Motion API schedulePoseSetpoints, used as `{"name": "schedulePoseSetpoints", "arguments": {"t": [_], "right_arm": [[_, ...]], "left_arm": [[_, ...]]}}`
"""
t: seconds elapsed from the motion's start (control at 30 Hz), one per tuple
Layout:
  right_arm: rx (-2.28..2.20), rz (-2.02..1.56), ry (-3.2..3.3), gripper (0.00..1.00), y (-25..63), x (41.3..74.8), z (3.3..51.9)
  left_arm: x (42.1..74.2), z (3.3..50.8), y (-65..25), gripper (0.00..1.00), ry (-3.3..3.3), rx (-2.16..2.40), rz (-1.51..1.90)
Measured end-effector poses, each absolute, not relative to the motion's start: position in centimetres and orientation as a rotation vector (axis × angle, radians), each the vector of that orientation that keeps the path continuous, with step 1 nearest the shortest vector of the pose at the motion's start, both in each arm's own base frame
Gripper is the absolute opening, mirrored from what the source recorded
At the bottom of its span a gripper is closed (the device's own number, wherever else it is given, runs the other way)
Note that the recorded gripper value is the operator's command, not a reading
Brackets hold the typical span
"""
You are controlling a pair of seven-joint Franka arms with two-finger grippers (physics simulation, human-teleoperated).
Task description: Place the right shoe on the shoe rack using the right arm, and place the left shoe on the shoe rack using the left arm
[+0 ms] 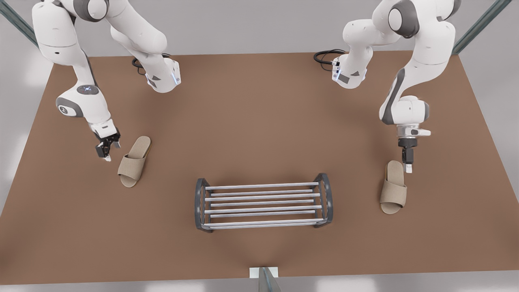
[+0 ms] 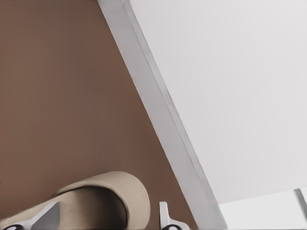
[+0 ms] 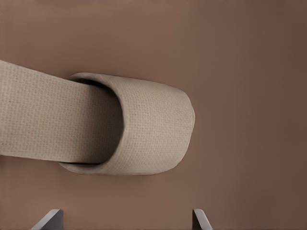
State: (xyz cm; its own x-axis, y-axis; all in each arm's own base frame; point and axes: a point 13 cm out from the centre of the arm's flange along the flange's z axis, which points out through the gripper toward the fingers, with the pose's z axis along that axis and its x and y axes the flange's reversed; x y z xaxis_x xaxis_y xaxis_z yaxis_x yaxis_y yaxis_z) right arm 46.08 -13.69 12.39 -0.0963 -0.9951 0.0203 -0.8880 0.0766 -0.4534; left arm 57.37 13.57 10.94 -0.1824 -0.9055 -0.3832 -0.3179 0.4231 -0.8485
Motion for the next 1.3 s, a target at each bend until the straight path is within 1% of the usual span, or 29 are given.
{"name": "schedulePoseSetpoints", "arguments": {"t": [0.13,0.27,0.43,0.57,0.7,0.8,0.97,1.07,1.23,1.27,1.3], "right_arm": [[-1.871,-0.438,2.024,1.00,-10.1,46.5,12.6],[-1.859,-0.388,2.041,1.00,-6.7,46.6,11.4],[-1.769,-0.421,2.167,1.00,-8.4,46.5,9.9],[-1.716,-0.484,2.239,1.00,-9.0,47.0,9.2],[-1.691,-0.557,2.266,1.00,-9.0,47.9,8.9],[-1.681,-0.640,2.279,1.00,-10.4,48.4,9.0],[-1.861,-0.844,2.094,1.00,-9.9,49.5,8.9],[-1.829,-0.899,2.090,1.00,-10.7,49.9,8.5],[-1.697,-0.916,2.131,1.00,-10.7,51.6,7.9],[-1.667,-0.913,2.142,0.99,-10.6,51.9,7.8],[-1.635,-0.912,2.153,0.88,-10.6,52.1,7.8]], "left_arm": [[57.5,9.4,12.1,1.00,1.771,-0.988,-0.708],[58.0,8.9,11.5,1.00,1.798,-0.911,-0.659],[59.8,8.6,11.3,1.00,1.813,-0.827,-0.609],[61.6,7.9,9.0,1.00,1.829,-0.793,-0.623],[62.5,7.3,7.9,1.00,1.842,-0.811,-0.639],[62.8,7.4,7.8,1.00,1.840,-0.822,-0.649],[63.0,7.0,8.4,1.00,1.836,-0.851,-0.651],[64.1,8.0,8.7,1.00,1.814,-0.846,-0.664],[64.1,8.0,9.3,1.00,1.813,-0.872,-0.659],[64.0,7.8,9.4,1.00,1.815,-0.878,-0.658],[63.9,7.7,9.4,1.00,1.817,-0.883,-0.656]]}}
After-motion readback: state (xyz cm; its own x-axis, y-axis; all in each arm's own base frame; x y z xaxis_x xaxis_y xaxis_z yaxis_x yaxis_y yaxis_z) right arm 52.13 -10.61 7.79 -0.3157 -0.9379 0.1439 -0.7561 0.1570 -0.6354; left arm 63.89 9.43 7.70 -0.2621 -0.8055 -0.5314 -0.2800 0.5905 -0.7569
